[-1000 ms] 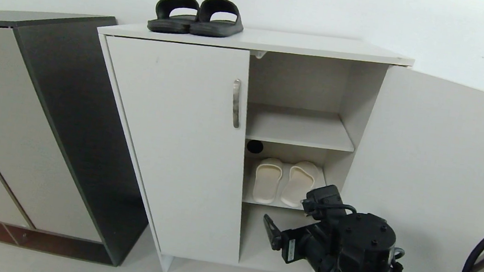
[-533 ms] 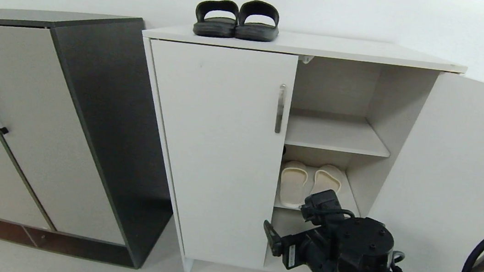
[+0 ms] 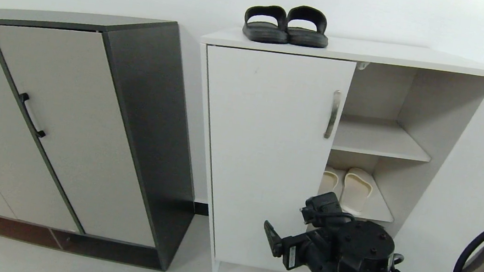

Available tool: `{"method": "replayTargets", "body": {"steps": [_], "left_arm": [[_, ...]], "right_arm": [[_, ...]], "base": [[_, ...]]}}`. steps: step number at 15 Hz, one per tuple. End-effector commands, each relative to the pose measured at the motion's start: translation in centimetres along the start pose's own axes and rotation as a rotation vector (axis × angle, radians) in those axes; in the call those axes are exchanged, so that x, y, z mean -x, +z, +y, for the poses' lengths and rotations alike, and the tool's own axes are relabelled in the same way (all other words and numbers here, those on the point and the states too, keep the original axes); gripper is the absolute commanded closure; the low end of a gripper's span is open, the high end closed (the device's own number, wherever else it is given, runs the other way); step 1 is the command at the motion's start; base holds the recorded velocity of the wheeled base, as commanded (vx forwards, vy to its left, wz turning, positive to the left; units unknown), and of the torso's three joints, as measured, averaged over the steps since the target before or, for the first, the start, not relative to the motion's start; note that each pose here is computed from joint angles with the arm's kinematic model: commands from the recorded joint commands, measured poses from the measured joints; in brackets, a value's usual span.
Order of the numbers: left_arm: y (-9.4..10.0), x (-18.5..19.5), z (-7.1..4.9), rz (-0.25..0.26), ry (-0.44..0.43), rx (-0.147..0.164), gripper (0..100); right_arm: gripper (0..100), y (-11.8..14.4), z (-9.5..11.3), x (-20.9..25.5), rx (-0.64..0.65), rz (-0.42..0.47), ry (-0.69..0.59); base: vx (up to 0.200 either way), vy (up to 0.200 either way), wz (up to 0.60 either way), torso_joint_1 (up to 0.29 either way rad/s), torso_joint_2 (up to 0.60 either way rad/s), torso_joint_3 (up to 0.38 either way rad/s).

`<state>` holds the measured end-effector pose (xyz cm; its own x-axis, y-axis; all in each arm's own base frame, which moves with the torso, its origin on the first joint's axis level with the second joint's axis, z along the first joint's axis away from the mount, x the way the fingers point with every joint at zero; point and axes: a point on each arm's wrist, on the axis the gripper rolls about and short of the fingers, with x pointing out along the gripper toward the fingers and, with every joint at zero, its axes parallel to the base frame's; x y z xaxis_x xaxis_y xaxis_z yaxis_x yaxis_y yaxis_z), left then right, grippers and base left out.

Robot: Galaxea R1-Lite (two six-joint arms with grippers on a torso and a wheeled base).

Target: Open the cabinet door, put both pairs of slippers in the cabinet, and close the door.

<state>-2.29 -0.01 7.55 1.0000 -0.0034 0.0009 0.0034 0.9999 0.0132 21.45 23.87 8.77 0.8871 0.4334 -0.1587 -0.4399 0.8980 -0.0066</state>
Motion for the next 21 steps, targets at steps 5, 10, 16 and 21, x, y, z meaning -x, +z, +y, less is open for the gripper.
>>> {"method": "replayTargets", "body": {"steps": [5,10,16,21], "left_arm": [[0.00,-0.01,0.00,0.001,0.002,-0.001,100],[0.00,-0.01,0.00,0.001,0.002,-0.001,100],[0.00,-0.01,0.00,0.001,0.002,0.001,100],[0.00,-0.01,0.00,0.001,0.002,0.001,100]], "right_arm": [[0,-1.65,-0.03,-0.13,0.039,0.004,0.026],[0,-1.82,-0.13,0.11,0.038,0.001,0.052],[0,-1.79,-0.14,0.12,0.038,0.001,0.052],[0,-1.59,-0.14,0.03,0.034,-0.009,0.050]], "base": [[0.000,0.080,0.00,0.000,0.00,0.002],[0.000,0.000,0.00,0.000,0.00,0.000],[0.000,0.000,0.00,0.008,-0.10,-0.133],[0.000,0.000,0.00,0.083,-0.47,-0.343]]}}
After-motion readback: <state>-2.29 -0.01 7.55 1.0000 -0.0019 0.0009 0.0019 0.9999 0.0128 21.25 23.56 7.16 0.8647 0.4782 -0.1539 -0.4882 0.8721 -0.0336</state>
